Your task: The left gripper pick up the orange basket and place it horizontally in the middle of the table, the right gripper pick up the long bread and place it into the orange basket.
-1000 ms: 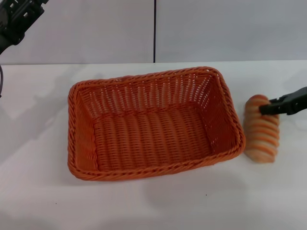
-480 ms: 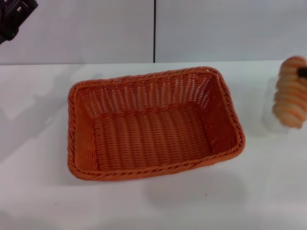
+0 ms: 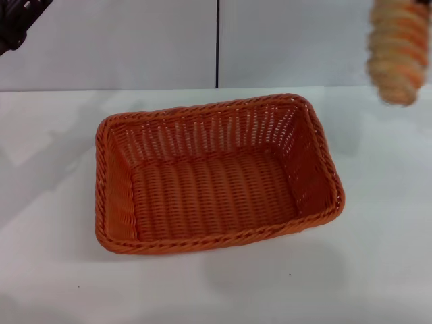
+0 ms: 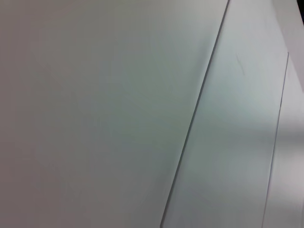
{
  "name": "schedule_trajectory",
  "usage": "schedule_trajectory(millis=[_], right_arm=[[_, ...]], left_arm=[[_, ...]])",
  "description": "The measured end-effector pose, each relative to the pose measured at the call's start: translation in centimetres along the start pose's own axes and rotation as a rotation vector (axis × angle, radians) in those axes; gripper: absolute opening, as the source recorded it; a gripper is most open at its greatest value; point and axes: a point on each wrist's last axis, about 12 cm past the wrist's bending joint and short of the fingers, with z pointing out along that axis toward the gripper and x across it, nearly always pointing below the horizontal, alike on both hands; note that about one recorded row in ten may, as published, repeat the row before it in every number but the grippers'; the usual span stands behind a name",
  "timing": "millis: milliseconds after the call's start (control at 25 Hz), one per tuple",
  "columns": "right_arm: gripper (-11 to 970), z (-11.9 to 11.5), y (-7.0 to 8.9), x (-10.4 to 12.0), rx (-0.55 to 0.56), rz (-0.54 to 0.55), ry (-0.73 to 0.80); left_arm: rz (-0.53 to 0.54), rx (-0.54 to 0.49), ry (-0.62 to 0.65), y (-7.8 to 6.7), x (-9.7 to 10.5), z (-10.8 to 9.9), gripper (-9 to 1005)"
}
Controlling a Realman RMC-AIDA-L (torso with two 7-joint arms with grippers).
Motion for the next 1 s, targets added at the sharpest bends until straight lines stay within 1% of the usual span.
schedule_trajectory(millis=[40, 80, 120, 240, 280, 320, 360, 480, 520, 560, 640, 720, 920, 1000], right_arm=[[189, 0.0, 0.0, 0.0, 0.000, 0.000, 0.000], [183, 2.0, 1.0, -0.4, -0.081, -0.023, 0.016], [181, 2.0, 1.0, -0.4, -0.081, -0.023, 0.016], [177, 5.4, 2.6, -0.2, -0.198, -0.058, 0.077], [175, 5.4, 2.6, -0.2, -0.198, -0.058, 0.077], [174, 7.4, 3.3, 0.2, -0.258, -0.065, 0.122], [172, 7.4, 3.3, 0.2, -0.258, -0.065, 0.122], [168, 9.9, 4.0, 0.7, -0.315, -0.061, 0.183], [166, 11.2, 4.0, 1.1, -0.324, -0.056, 0.213], [169, 11.2, 4.0, 1.1, -0.324, -0.056, 0.213], [174, 12.2, 3.7, 1.6, -0.309, -0.049, 0.232], [180, 12.5, 3.6, 1.8, -0.303, -0.044, 0.233], [193, 12.5, 3.3, 1.9, -0.292, -0.040, 0.226], [293, 12.4, 3.3, 1.9, -0.290, -0.039, 0.225]], left_arm=[[0.000, 0.000, 0.000, 0.0, 0.0, 0.0, 755], [0.001, 0.002, -0.001, 0.0, 0.0, 0.1, 755], [0.001, 0.002, -0.001, 0.0, 0.0, 0.1, 755], [0.000, 0.002, -0.003, 0.0, -0.1, 0.1, 755], [0.000, 0.002, -0.003, 0.0, -0.1, 0.1, 755], [0.000, 0.002, -0.003, 0.0, -0.1, 0.1, 755], [0.000, 0.002, -0.003, 0.0, -0.1, 0.1, 755], [0.001, 0.002, -0.003, 0.0, -0.1, 0.1, 755], [0.002, 0.001, -0.003, 0.0, 0.0, 0.1, 755], [0.002, 0.001, -0.003, 0.0, 0.0, 0.1, 755], [0.002, -0.001, -0.003, 0.0, 0.0, 0.0, 755], [0.002, -0.001, -0.002, 0.0, 0.0, 0.0, 755], [0.002, -0.004, 0.000, 0.0, 0.1, 0.0, 755], [0.003, -0.002, 0.001, 0.0, 0.1, 0.1, 755]])
